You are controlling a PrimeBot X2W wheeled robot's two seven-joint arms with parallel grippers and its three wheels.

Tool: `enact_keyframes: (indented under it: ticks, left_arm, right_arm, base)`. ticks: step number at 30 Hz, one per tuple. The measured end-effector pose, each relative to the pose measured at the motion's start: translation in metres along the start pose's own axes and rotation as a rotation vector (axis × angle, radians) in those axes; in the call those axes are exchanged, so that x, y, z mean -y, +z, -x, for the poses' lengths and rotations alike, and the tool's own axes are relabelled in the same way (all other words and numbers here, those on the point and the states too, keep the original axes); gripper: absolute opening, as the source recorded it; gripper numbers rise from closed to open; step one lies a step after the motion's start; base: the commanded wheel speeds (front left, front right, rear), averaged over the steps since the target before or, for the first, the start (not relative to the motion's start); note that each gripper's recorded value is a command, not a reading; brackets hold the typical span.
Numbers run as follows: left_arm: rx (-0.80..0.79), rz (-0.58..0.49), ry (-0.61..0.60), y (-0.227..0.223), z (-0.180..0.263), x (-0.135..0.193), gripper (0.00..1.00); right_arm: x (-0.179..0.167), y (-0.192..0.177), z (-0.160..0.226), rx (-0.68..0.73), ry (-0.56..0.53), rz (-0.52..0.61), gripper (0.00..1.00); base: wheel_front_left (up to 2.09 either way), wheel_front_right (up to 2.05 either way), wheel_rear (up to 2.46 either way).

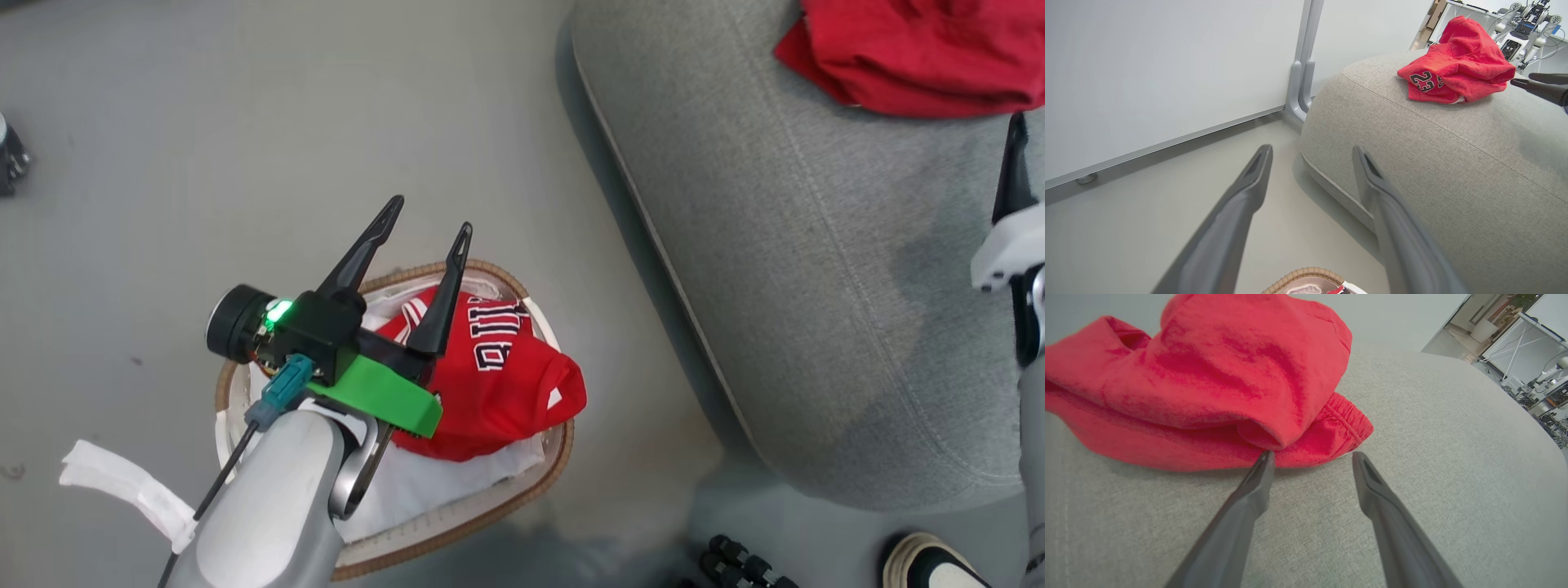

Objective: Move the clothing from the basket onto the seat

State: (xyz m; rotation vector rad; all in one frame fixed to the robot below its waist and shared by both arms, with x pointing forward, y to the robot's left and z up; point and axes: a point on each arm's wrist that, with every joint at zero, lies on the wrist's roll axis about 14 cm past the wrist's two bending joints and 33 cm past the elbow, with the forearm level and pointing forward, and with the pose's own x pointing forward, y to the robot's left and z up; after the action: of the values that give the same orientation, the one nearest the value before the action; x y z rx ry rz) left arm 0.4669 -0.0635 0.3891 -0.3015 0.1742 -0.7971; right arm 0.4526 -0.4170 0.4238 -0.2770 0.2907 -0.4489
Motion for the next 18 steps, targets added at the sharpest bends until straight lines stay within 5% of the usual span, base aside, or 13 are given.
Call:
enact_keyframes:
  ticks: [9, 18]
  left_arm:
    - [0.052, -0.022, 0.094, 0.034, 0.023, 0.003, 1.00]
    - [0.098, -0.077, 0.296, 0.062, 0.068, -0.036, 1.00]
  right_arm:
    - [-0.005, 0.009, 0.056, 0.068, 0.027, -0.116, 1.00]
    - [-0.090, 0.061, 0.073, 0.219, 0.255, -0.231, 1.00]
  base:
    - [0.00, 0.00, 0.00]
    - [0.00, 0.00, 0.00]
